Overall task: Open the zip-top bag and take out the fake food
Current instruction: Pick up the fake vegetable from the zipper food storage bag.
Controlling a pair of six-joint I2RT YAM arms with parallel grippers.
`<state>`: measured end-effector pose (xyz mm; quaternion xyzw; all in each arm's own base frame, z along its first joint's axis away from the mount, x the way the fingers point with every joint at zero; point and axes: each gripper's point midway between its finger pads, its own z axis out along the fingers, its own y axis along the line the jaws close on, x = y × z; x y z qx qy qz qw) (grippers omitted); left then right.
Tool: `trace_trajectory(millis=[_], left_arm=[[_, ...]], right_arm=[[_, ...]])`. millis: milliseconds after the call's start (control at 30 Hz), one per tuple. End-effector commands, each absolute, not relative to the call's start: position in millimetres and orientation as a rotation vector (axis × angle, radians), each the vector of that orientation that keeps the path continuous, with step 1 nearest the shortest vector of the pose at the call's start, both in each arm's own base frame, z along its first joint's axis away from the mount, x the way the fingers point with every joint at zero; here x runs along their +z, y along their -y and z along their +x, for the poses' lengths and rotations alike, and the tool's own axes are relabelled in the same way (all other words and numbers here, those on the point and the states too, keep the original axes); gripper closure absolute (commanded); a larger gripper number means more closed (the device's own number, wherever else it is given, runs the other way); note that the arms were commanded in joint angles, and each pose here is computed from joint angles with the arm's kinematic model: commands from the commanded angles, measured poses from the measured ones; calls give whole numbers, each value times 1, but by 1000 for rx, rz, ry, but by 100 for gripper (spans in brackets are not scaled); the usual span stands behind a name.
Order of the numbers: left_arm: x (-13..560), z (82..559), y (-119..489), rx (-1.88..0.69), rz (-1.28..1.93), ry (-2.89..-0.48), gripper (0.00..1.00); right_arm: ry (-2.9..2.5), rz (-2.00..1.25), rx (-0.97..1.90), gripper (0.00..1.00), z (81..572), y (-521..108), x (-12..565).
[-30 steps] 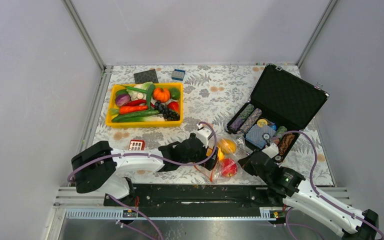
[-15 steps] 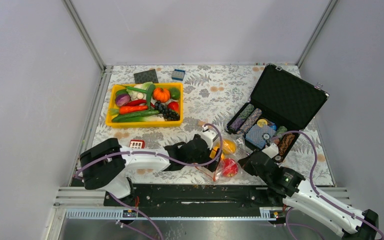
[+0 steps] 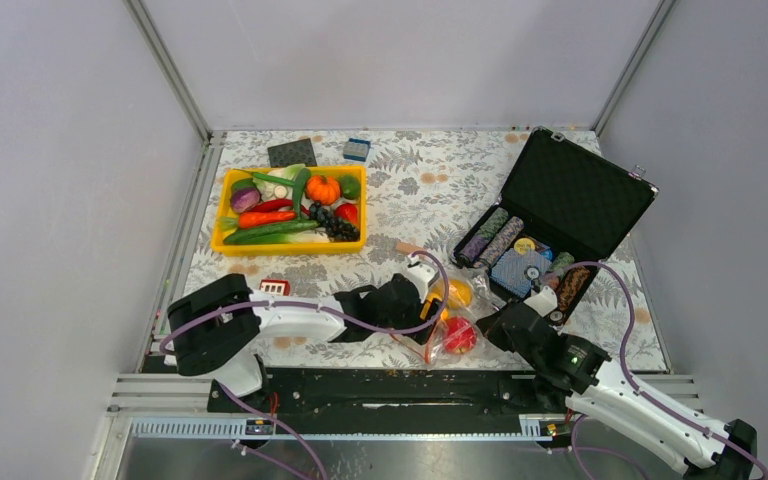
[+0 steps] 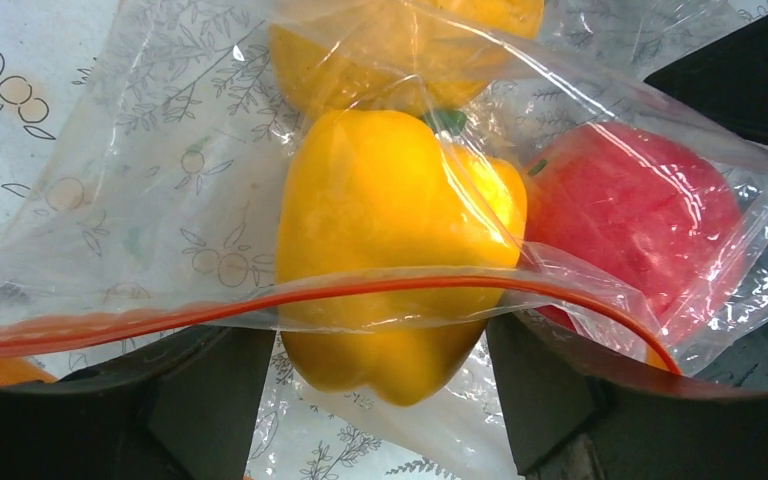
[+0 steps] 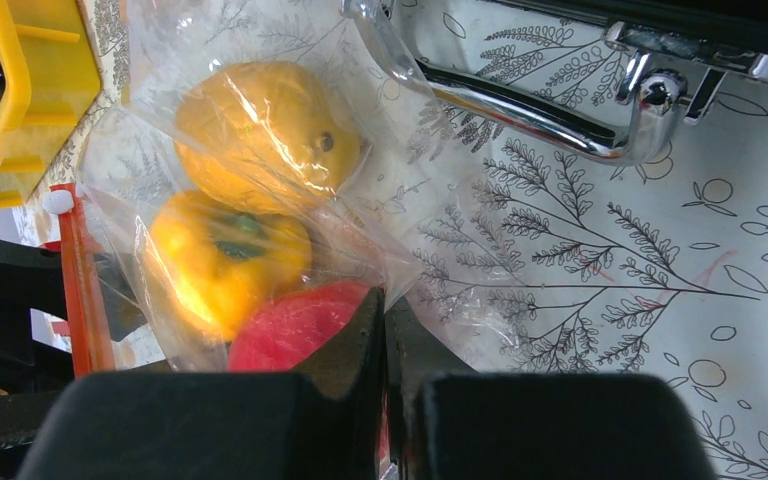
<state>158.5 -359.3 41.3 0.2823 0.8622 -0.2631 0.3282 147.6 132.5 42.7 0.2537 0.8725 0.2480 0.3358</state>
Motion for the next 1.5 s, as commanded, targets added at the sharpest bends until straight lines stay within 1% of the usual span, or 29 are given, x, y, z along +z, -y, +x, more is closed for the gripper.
trace_trajectory(millis=[0, 133, 333, 533, 600, 733, 800, 1000, 1200, 1300, 1467], left_arm=[[71, 164, 372, -729, 707, -2203, 27], [78, 154, 364, -725, 761, -2236, 29], [76, 133, 326, -656, 826, -2345, 29], [87, 99, 302, -678, 1019, -2428, 27], [89, 94, 292, -648, 1051, -2462, 27], [93, 100, 265, -464, 1025, -2523, 27], [96, 104, 257, -417, 1011, -2521, 27], [105, 115, 268, -453, 989, -2434, 27], [108, 132, 267, -407, 965, -2337, 26], [103, 129, 272, -442, 957, -2345, 24], [87, 129, 272, -451, 943, -2350, 24]], right_arm=[[-2264, 678, 675, 100, 148, -135, 44], [-2248, 688, 663, 100, 149, -131, 46], [-2235, 696, 653, 100, 150, -128, 47], [-2241, 699, 645, 100, 150, -128, 45], [-2237, 700, 654, 100, 151, -130, 46], [-2244, 693, 652, 100, 151, -131, 45], [-2248, 692, 649, 100, 151, -131, 44], [-2254, 688, 673, 100, 151, -136, 43], [-2254, 685, 680, 100, 151, -137, 44], [-2252, 691, 682, 100, 151, -137, 43], [-2256, 690, 682, 100, 150, -137, 43]])
